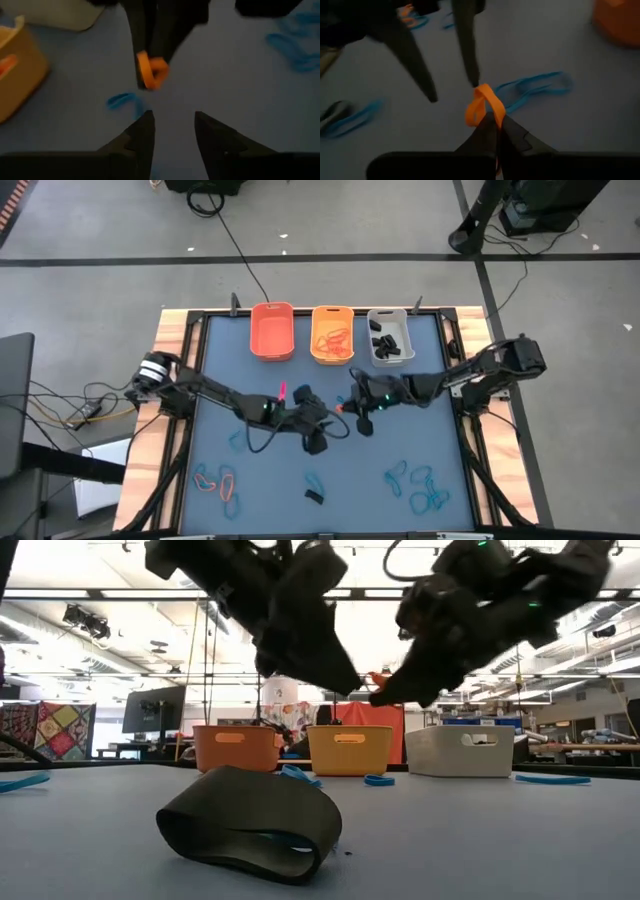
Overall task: Sort rubber bands into baskets
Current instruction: Put the orange rubber band into the yellow bin
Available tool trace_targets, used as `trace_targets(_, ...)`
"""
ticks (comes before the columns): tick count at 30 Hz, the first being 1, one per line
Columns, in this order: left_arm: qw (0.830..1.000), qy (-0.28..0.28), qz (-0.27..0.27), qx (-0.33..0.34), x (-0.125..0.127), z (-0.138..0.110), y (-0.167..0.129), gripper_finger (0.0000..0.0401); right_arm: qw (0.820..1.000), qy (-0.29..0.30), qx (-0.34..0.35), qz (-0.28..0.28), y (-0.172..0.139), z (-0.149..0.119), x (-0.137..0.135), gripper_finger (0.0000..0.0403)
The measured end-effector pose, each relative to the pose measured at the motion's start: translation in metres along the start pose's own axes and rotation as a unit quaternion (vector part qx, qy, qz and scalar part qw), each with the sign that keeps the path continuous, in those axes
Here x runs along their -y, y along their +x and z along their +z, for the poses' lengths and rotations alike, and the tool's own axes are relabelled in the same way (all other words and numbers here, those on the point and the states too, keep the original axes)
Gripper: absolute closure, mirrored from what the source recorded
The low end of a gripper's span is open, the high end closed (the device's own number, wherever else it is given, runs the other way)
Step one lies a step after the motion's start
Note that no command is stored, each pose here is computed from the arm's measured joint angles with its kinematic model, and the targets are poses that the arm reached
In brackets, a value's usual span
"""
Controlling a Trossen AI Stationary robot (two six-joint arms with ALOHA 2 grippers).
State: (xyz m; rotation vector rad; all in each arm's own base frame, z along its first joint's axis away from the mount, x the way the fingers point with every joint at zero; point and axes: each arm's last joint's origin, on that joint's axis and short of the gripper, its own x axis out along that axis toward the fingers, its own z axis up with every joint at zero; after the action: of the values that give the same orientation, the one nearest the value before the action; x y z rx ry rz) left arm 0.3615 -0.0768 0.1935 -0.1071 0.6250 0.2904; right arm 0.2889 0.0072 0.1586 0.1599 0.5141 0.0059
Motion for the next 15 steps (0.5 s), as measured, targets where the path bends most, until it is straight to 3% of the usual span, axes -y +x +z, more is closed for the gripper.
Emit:
trace_targets(9,0.996,0.01,0.061,-0.066,-0.055,-0.016,0.016,0.0256,0.992,-0.035,0.001,-0.125,-0.007,0.045,0.074,0.0395)
trace_targets(15,0.996,-0.017,0.038,-0.079,-0.094,-0.027,0.017,0.0256,0.979,-0.03,0.028,-0.2,-0.024,0.063,0.122,0.0395)
